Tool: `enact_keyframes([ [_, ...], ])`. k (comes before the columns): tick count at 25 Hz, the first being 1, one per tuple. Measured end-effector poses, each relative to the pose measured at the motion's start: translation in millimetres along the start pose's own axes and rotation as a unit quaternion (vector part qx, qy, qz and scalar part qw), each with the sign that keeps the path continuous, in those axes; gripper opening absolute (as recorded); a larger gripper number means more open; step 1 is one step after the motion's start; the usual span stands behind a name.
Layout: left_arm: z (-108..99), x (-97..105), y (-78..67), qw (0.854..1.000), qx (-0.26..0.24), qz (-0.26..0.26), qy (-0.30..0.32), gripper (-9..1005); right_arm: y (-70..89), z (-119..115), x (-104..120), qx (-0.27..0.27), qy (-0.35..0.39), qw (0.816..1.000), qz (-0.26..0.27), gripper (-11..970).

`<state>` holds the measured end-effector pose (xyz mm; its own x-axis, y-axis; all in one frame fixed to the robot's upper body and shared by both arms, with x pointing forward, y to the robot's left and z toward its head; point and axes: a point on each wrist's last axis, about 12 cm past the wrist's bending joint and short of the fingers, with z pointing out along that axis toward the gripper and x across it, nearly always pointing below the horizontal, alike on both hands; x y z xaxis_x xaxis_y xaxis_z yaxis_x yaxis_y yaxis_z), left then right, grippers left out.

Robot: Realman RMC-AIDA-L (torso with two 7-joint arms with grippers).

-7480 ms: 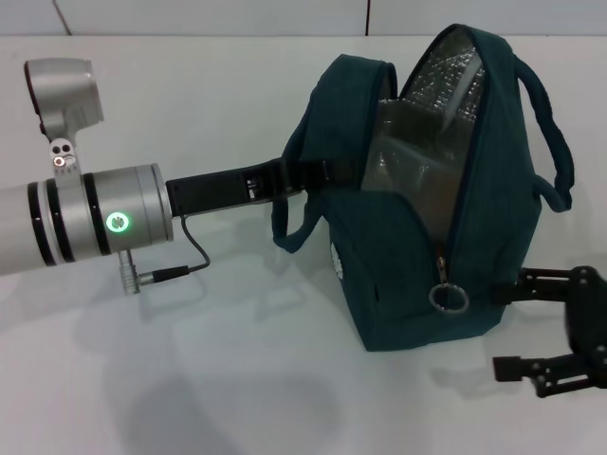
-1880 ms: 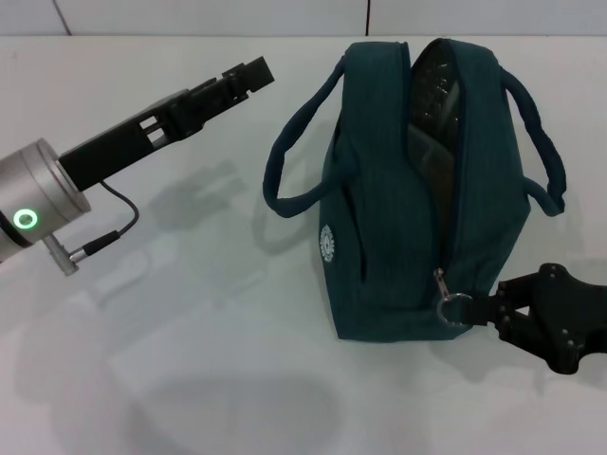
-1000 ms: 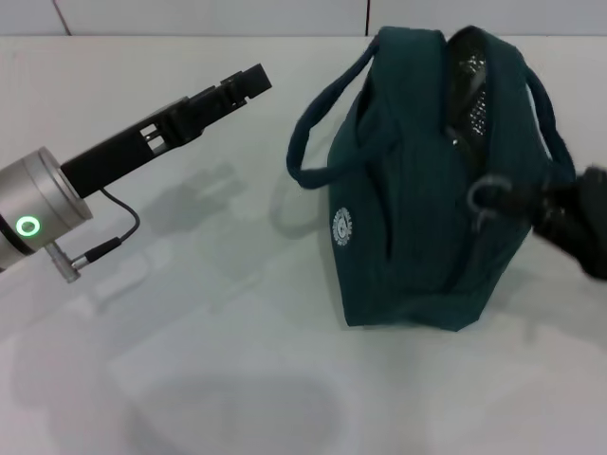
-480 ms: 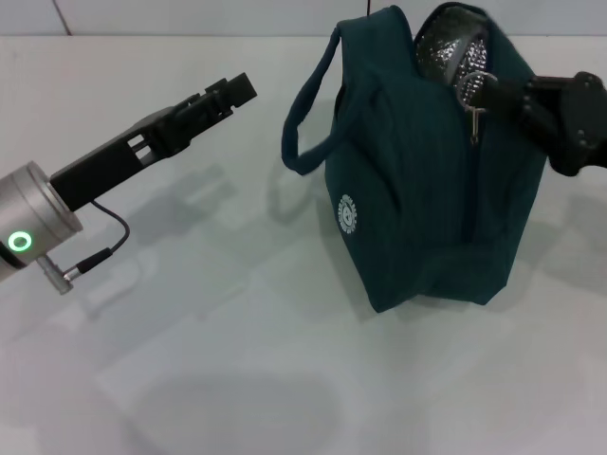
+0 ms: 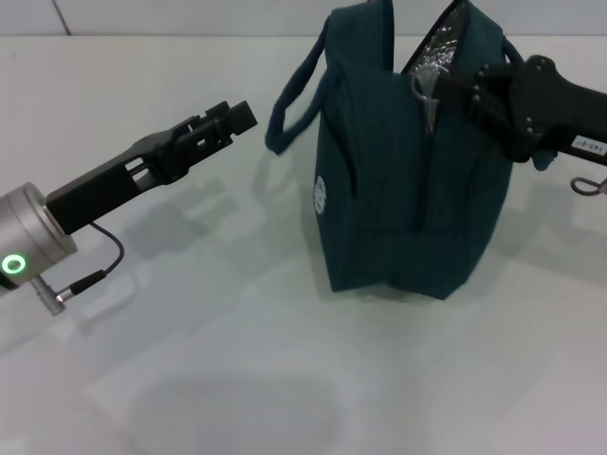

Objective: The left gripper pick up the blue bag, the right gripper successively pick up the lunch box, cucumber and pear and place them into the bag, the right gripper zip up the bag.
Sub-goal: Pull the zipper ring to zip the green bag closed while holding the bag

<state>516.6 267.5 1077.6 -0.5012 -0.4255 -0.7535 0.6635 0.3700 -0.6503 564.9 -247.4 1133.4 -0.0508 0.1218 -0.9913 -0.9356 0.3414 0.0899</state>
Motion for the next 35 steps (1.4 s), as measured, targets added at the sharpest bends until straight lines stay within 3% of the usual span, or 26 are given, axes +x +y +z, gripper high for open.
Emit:
enact_keyframes([
  [7, -8.9, -1.1, 1.7, 1.000, -0.009, 0.009, 0.003, 677, 0.6, 16.2, -15.6, -0.038, -0.029, 0.999, -0.014, 8],
  [14, 5.3, 2.5, -0.7, 0.999, 0.008, 0.018, 0.034, 663, 4.1, 33.0, -19.5, -0.074, -0.026, 0.997, -0.018, 8],
  [21, 24.8, 2.7, -4.7, 0.997, 0.035, 0.032, 0.056, 649, 4.4, 30.2, -16.8, -0.068, -0.025, 0.997, -0.013, 8],
  [35, 38.3, 0.7, -8.7, 0.996, 0.054, 0.033, 0.064, 622, 4.3, 28.3, -12.7, -0.062, -0.022, 0.998, -0.005, 8],
])
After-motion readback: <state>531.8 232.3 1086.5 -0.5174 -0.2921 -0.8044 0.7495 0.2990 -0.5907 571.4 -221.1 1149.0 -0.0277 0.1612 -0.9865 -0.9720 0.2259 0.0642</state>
